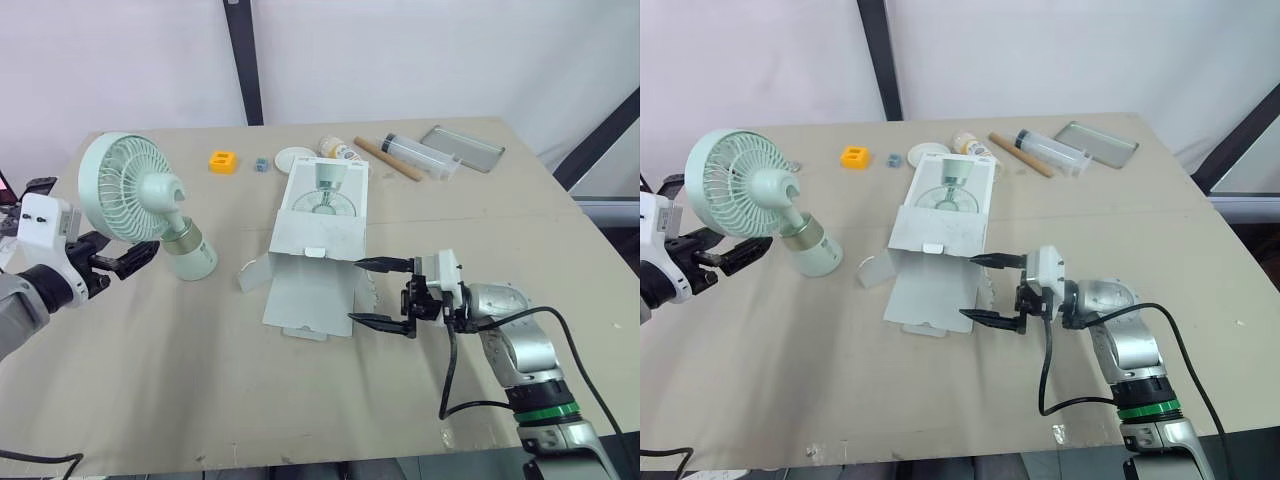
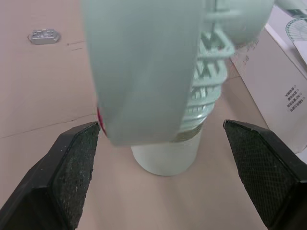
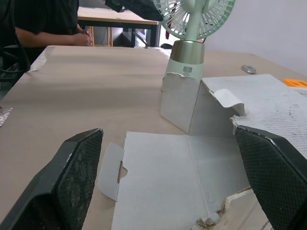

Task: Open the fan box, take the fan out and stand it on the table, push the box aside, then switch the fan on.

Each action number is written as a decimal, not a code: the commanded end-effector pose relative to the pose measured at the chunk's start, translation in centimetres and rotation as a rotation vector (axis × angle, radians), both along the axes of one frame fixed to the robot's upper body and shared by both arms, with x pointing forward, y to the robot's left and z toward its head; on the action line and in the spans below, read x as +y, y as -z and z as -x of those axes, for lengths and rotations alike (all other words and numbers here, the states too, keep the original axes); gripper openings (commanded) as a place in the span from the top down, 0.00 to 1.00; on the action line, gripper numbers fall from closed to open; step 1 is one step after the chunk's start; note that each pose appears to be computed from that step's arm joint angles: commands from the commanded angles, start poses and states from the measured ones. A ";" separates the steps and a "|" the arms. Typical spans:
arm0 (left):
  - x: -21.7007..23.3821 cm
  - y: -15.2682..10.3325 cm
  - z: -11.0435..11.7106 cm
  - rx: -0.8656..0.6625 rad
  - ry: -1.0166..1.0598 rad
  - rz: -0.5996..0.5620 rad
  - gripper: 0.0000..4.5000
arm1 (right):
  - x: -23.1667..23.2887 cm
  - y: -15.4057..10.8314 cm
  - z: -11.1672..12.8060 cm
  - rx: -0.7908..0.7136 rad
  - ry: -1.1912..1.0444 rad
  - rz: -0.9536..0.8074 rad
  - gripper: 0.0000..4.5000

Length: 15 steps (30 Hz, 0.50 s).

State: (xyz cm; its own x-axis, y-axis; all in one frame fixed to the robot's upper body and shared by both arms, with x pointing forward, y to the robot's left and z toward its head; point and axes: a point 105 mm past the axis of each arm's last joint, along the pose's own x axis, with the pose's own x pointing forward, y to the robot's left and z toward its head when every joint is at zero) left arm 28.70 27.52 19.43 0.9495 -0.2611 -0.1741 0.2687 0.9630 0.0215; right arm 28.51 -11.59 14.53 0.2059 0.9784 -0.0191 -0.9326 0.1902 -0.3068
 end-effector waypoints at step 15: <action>-0.6 4.5 4.5 -0.072 0.165 -0.076 0.03 | -0.1 -0.9 0.0 -0.025 0.079 -0.032 0.00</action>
State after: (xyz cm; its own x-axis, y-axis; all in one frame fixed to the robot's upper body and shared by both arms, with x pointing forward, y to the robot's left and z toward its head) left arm 24.45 27.56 13.69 0.9125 -0.3695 -0.1755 0.3856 0.9201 0.0680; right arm 28.63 -11.73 14.32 0.2726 0.9621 -0.0097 -0.9214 0.2581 -0.2903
